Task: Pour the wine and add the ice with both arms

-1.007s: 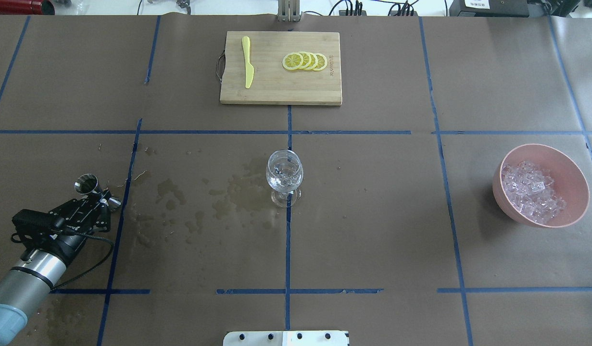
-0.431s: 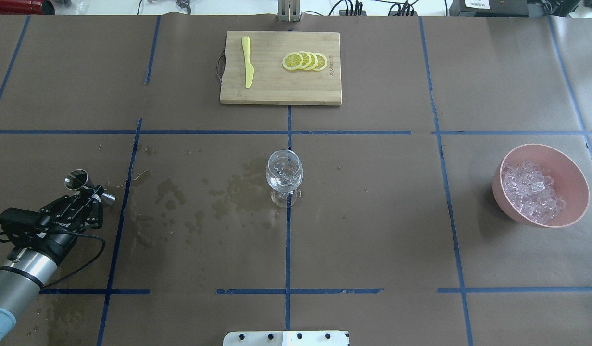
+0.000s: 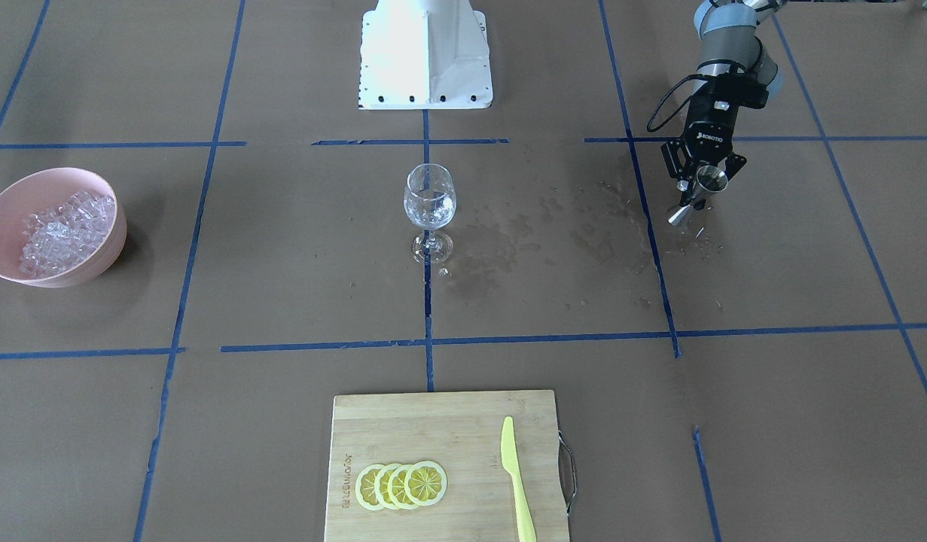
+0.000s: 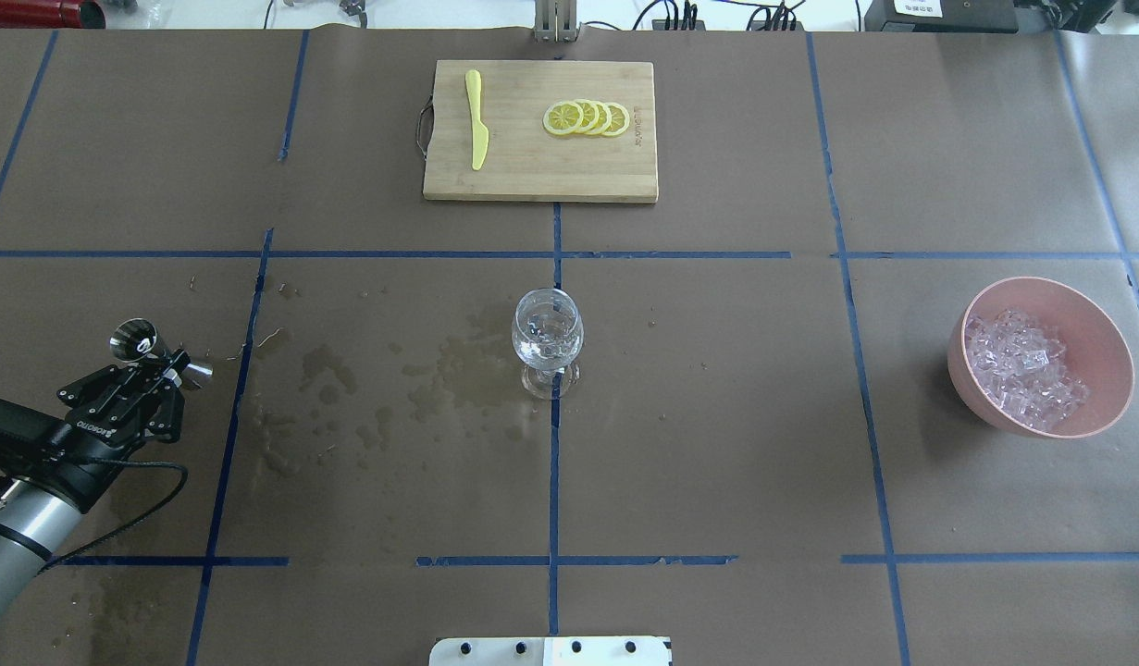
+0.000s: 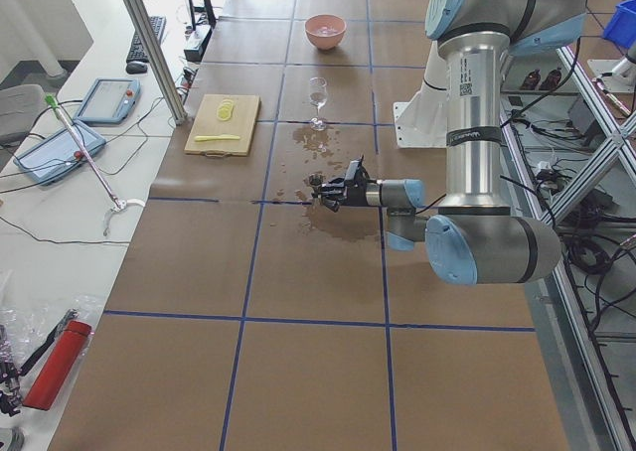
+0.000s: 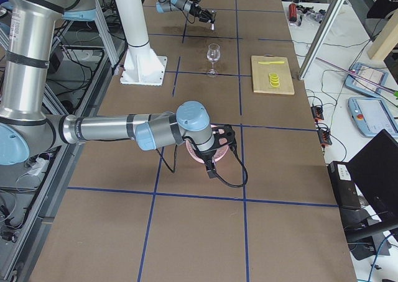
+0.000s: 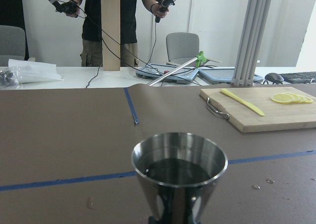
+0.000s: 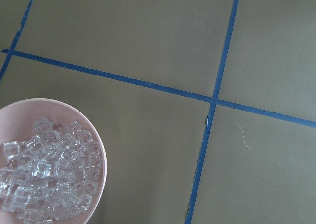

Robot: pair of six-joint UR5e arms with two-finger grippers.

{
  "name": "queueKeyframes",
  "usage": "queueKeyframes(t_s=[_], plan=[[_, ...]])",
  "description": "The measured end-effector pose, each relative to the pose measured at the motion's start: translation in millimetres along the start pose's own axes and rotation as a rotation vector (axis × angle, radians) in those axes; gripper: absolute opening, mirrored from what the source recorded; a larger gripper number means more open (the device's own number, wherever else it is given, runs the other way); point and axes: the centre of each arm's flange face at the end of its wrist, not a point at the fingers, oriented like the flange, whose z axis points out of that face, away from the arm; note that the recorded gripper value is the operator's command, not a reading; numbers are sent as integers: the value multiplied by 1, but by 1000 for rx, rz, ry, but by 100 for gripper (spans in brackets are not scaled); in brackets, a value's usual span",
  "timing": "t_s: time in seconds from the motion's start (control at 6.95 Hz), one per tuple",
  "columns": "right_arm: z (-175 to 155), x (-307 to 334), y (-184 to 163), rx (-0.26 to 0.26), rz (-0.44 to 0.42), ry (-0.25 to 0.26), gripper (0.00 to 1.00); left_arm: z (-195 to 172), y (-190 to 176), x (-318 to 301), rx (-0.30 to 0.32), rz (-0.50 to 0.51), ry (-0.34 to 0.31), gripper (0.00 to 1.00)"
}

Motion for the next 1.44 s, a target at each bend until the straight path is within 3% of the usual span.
queueKeyframes(t_s=[0.29, 0.58, 1.01, 1.44], plan=[[0, 0, 0, -1, 0, 0, 100, -8, -17, 5, 39, 198, 68, 0], [1, 1, 0, -2, 0, 0, 100, -15, -43, 32, 55, 288, 205, 0], [2, 2, 1, -4, 3, 0, 100, -13, -84, 76, -10, 353, 446, 0], [4, 5, 6, -12, 11, 0, 100, 23, -114, 112, -94, 397, 571, 0]])
